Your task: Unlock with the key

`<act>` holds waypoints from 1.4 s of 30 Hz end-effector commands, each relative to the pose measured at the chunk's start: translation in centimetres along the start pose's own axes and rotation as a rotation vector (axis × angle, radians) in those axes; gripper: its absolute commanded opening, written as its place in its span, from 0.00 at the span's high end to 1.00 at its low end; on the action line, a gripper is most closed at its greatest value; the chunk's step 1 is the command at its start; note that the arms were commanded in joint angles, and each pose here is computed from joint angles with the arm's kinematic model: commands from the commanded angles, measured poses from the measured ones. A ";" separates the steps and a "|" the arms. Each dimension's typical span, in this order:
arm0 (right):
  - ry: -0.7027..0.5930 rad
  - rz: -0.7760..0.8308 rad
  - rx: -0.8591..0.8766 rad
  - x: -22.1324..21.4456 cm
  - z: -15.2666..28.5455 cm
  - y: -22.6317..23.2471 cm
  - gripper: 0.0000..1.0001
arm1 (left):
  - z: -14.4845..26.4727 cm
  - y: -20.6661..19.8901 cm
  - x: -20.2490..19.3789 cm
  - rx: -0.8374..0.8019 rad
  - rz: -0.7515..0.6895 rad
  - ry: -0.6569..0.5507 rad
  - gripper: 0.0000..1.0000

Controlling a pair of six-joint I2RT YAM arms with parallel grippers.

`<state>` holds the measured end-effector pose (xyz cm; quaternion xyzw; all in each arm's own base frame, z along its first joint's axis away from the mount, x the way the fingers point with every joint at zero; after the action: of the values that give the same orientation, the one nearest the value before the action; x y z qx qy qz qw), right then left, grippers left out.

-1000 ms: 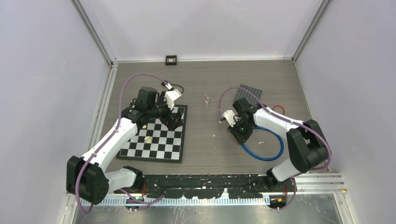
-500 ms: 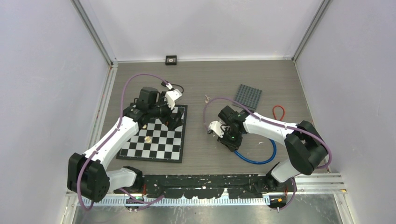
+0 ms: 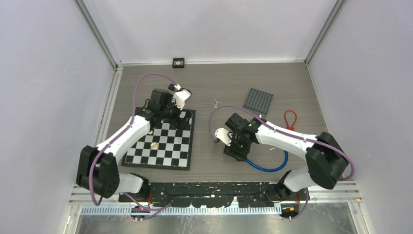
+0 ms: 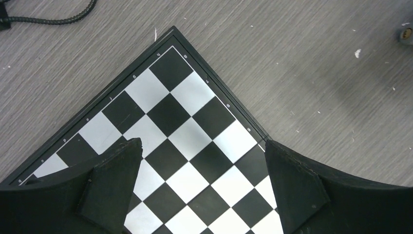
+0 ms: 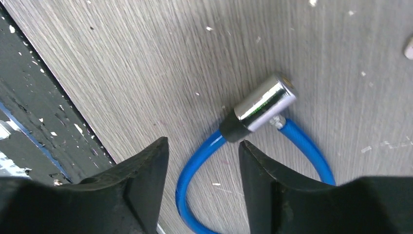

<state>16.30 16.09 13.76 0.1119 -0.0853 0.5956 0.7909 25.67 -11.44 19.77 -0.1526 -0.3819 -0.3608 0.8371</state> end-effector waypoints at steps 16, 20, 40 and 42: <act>0.055 -0.070 -0.097 -1.5 -2.1 -2.1 0.43 | -3.5 2.0 4.8 -0.020 -0.006 -0.108 0.00; 0.024 -0.045 -0.063 -0.4 -1.9 -1.7 0.60 | -4.8 2.6 5.1 -0.018 0.003 -0.089 0.00; -0.144 -0.078 -0.147 0.1 3.5 -0.1 0.31 | -17.3 3.1 10.8 -0.192 0.160 0.045 0.08; -0.173 -0.117 -0.178 -0.8 4.3 -0.6 0.31 | -18.6 2.4 11.3 -0.204 0.149 0.051 0.13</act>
<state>16.74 15.94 16.25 0.1059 -0.1675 0.5615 0.8034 42.39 -22.34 16.01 -0.2324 -0.3286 -0.3229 0.8566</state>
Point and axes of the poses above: each gripper's point midway between its finger pads, its own z axis back along the fingers, its own y axis along the line the jaws close on, x = y × z, the point moved 10 cm from there along z, back along the fingers, and after that the axes turned 1 degree about -z, right-handed, at the moved point
